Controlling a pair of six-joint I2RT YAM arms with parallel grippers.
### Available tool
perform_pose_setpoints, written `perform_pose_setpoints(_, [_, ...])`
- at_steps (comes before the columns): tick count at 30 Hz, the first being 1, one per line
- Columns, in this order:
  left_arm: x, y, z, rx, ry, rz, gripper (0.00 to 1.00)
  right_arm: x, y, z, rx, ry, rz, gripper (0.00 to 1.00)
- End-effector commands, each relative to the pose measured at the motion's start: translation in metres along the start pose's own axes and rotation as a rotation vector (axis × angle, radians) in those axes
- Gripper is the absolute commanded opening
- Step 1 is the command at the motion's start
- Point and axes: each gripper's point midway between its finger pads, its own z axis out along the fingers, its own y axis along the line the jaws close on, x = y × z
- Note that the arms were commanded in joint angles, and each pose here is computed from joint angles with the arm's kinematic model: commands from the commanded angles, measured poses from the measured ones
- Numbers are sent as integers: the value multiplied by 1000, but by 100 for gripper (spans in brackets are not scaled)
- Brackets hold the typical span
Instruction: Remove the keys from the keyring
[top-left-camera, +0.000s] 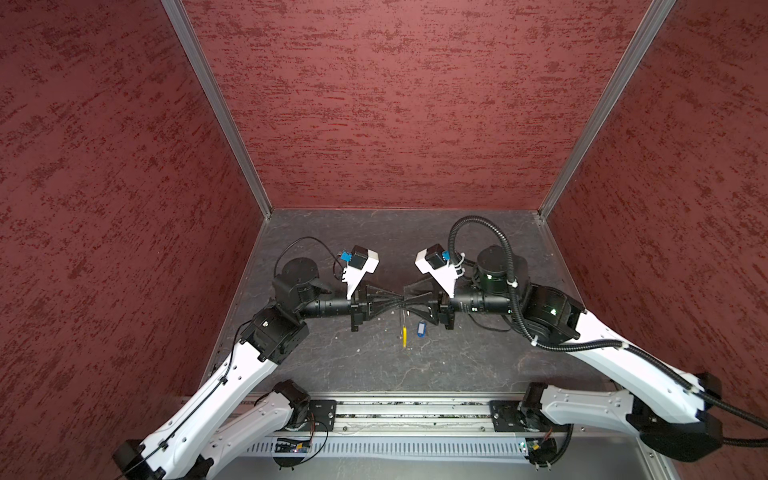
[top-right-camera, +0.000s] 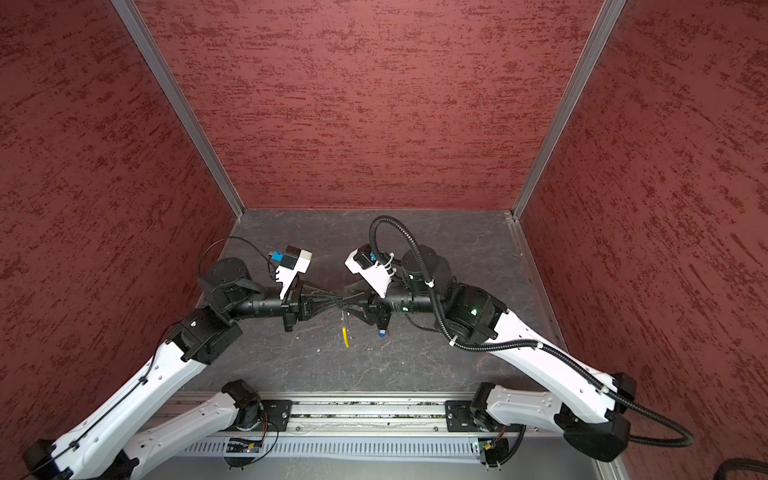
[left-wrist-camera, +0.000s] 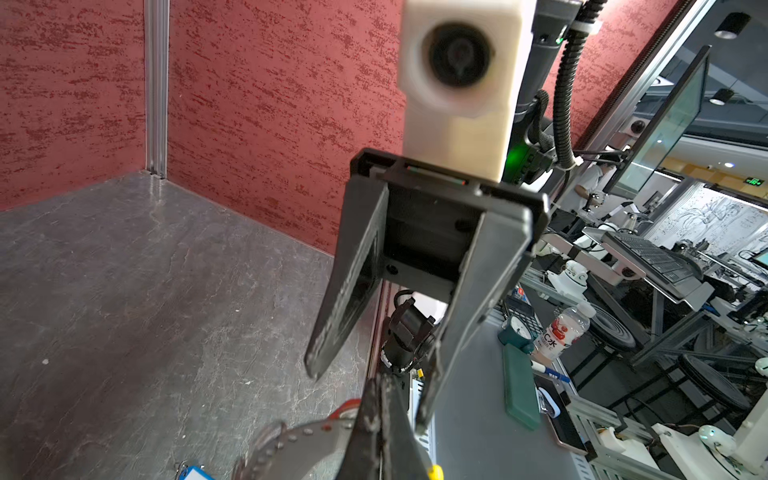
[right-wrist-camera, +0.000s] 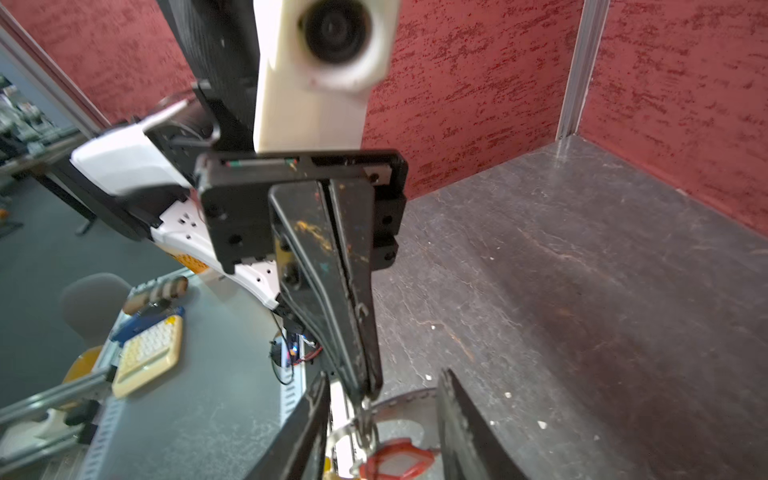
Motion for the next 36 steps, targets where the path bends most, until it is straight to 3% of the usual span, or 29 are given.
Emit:
perform_pose_setpoints(1, [-29,-9,-5,1,-138,89,0,-26,1,-14,29,-162,-54,49])
perform_pose_setpoints(10, [-48,-13,-20,-46,-331,186,0,-25,7,-34,5,-392,-81,52])
perform_pose_setpoints(25, [-43,-6,-8,-64,-350,154,0,-14,-2,-9,11,-391,-75,56])
perform_pose_setpoints(36, [-44,-7,-11,-78,-358,158,0,-9,-15,-7,93,-361,-61,49])
